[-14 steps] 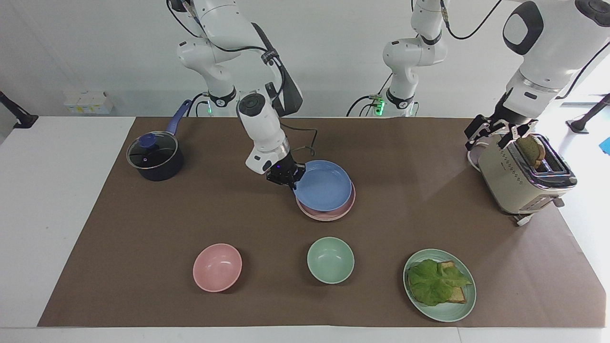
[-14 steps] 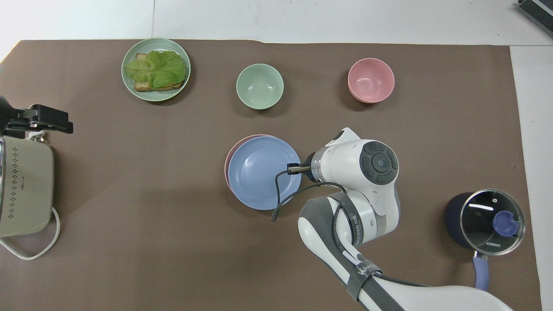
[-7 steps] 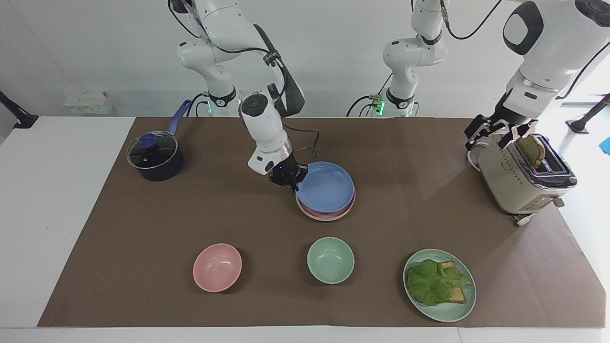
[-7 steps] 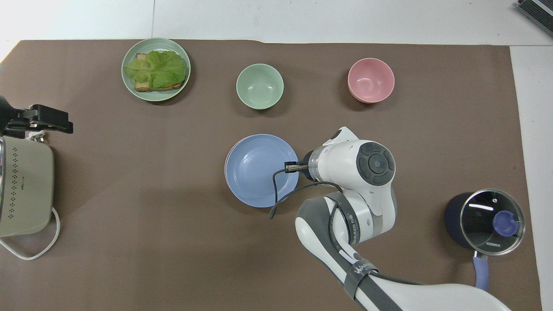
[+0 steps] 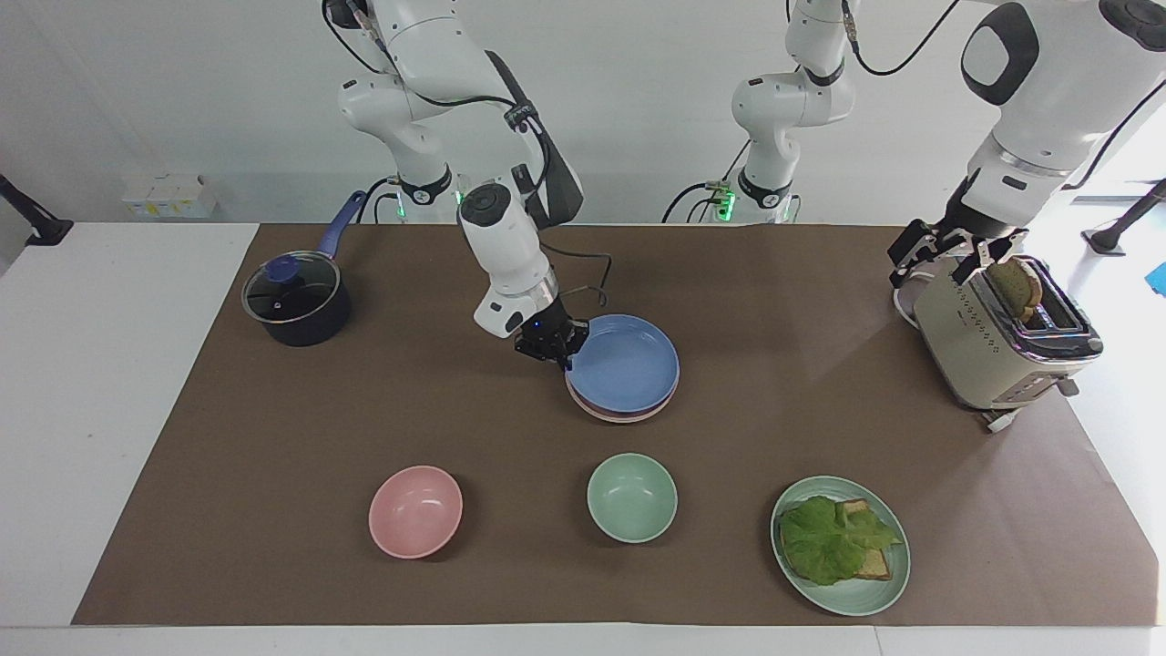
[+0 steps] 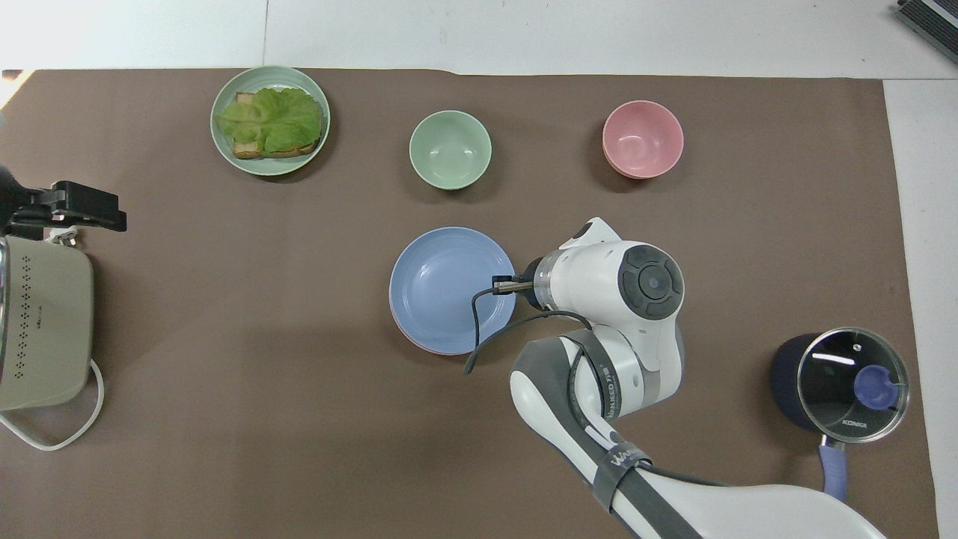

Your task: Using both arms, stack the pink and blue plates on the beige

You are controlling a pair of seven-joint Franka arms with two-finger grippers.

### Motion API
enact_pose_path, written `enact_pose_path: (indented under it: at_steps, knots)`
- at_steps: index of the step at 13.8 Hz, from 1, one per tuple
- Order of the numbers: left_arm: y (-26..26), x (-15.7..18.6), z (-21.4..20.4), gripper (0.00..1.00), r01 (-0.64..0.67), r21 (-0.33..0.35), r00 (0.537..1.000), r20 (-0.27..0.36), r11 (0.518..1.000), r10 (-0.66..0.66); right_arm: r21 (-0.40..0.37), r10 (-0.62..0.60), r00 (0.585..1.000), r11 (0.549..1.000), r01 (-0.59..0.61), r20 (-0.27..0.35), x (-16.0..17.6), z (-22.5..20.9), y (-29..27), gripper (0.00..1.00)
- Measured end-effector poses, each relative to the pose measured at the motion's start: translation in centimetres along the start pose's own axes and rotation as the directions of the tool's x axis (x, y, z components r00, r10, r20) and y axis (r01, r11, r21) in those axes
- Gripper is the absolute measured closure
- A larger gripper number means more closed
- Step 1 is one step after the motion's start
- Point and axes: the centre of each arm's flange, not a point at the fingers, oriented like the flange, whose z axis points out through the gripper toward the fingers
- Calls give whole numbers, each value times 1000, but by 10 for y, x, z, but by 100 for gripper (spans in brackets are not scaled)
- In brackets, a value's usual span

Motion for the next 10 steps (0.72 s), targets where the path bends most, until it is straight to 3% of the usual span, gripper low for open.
enact_pose_path:
  at_steps: [4,10]
  knots:
    - [0,0,0,0,0,0,1000,0,1000,0,6,3,1000,1000,-3,-6,3,-1,-2,86]
    - [0,0,0,0,0,0,1000,0,1000,0,28,5,999,1000,-3,-46,21,-31,-8,22]
